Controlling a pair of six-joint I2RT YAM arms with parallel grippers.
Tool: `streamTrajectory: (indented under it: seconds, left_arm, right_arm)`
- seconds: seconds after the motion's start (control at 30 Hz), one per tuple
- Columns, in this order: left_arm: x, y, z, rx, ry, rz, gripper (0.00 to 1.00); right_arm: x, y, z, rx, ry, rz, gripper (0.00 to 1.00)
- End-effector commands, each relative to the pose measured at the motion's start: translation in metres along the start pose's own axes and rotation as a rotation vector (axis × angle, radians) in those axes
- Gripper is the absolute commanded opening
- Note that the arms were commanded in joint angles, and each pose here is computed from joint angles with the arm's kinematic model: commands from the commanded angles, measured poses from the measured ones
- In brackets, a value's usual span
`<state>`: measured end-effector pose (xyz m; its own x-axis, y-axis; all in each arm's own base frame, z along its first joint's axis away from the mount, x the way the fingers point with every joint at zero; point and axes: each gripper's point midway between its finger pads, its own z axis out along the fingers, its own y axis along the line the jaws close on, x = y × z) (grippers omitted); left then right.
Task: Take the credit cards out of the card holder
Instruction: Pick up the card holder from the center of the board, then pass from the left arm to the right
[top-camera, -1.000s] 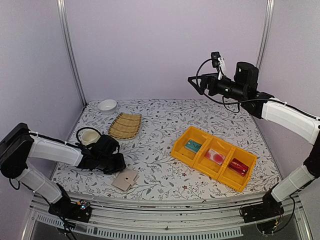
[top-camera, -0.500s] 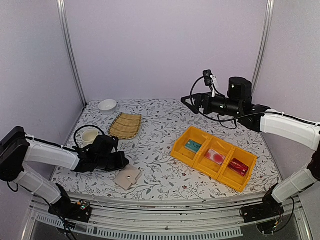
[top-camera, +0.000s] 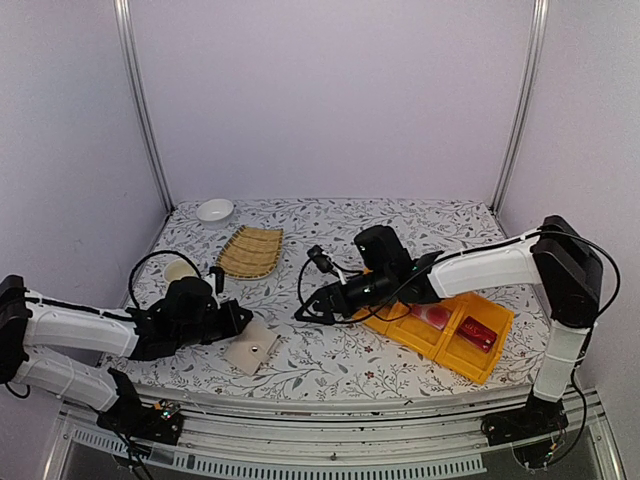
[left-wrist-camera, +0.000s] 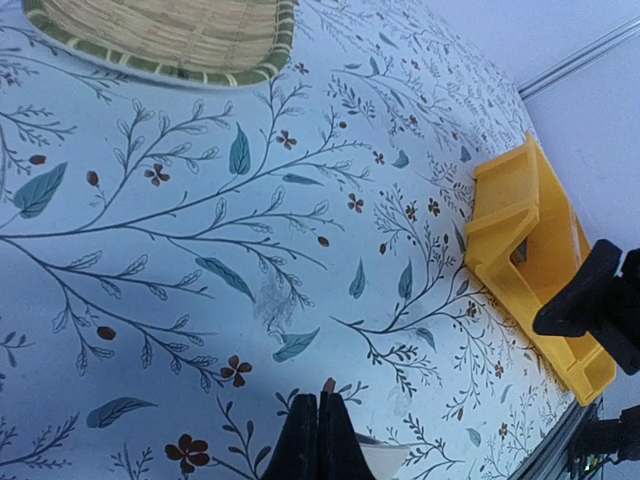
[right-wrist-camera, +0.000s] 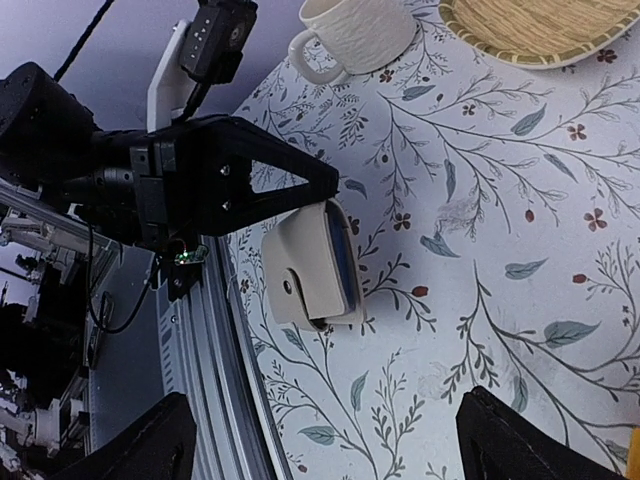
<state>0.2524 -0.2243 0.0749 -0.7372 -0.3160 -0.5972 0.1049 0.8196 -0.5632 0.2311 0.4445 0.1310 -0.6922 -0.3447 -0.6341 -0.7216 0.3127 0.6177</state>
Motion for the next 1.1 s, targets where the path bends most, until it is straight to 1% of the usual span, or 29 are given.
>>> streamTrajectory:
  seconds: [0.0,0.13,0.27,0.37,0.4,0.43,0.53,0.67,0.7,0.77,0.8,0.9,1.0,1.03,1.07]
  left_arm:
    - [-0.021,-0.017,-0.011,0.085,-0.139,0.026,0.0]
    - [-0.017,-0.014,-0.008,0.066,-0.13,0.037,0.0]
    - [-0.02,-0.017,-0.012,0.096,-0.159,0.04,0.0]
    - [-0.023,-0.018,-0.015,0.1,-0.178,0.047,0.0]
    - [-0.023,-0.018,-0.017,0.105,-0.184,0.044,0.0]
    - [-0.023,-0.018,-0.017,0.108,-0.187,0.04,0.0]
    - [-0.022,-0.014,-0.017,0.093,-0.186,0.046,0.0]
    - [-0.02,-0.013,-0.017,0.098,-0.184,0.036,0.0]
    - [-0.02,-0.013,-0.017,0.099,-0.183,0.034,0.0]
    - [-0.02,-0.013,-0.018,0.099,-0.183,0.034,0.0]
    - [-0.02,-0.013,-0.018,0.1,-0.185,0.035,0.0]
    - [-0.024,-0.021,-0.024,0.135,-0.193,0.053,0.0]
    - [-0.035,-0.061,-0.043,0.294,-0.201,0.15,0.0]
    - [-0.041,-0.075,-0.052,0.337,-0.21,0.192,0.07]
    - [-0.048,-0.089,-0.061,0.374,-0.223,0.237,0.28]
  right_arm:
    - [-0.018,0.014,0.029,-0.149,-0.013,-0.101,0.92]
    - [-0.018,0.007,0.058,-0.223,0.023,-0.154,0.93]
    - [0.0,-0.003,0.086,-0.292,0.084,-0.157,0.91]
    - [0.013,0.002,0.099,-0.325,0.11,-0.175,0.9]
    - [0.015,0.005,0.103,-0.339,0.117,-0.183,0.88]
    - [0.019,0.007,0.107,-0.357,0.127,-0.186,0.83]
    - [0.017,0.019,0.111,-0.413,0.134,-0.192,0.61]
    - [0.012,0.024,0.109,-0.44,0.112,-0.196,0.4]
    - [0.011,0.025,0.109,-0.448,0.108,-0.201,0.33]
    - [0.009,0.029,0.107,-0.464,0.106,-0.209,0.08]
    - [0.008,0.032,0.105,-0.467,0.105,-0.211,0.03]
    - [0.001,0.041,0.09,-0.473,0.093,-0.234,0.01]
    - [-0.024,0.045,0.05,-0.44,0.06,-0.258,0.01]
    - [-0.034,0.043,0.034,-0.403,0.044,-0.294,0.01]
    - [-0.041,0.042,0.017,-0.356,0.049,-0.302,0.01]
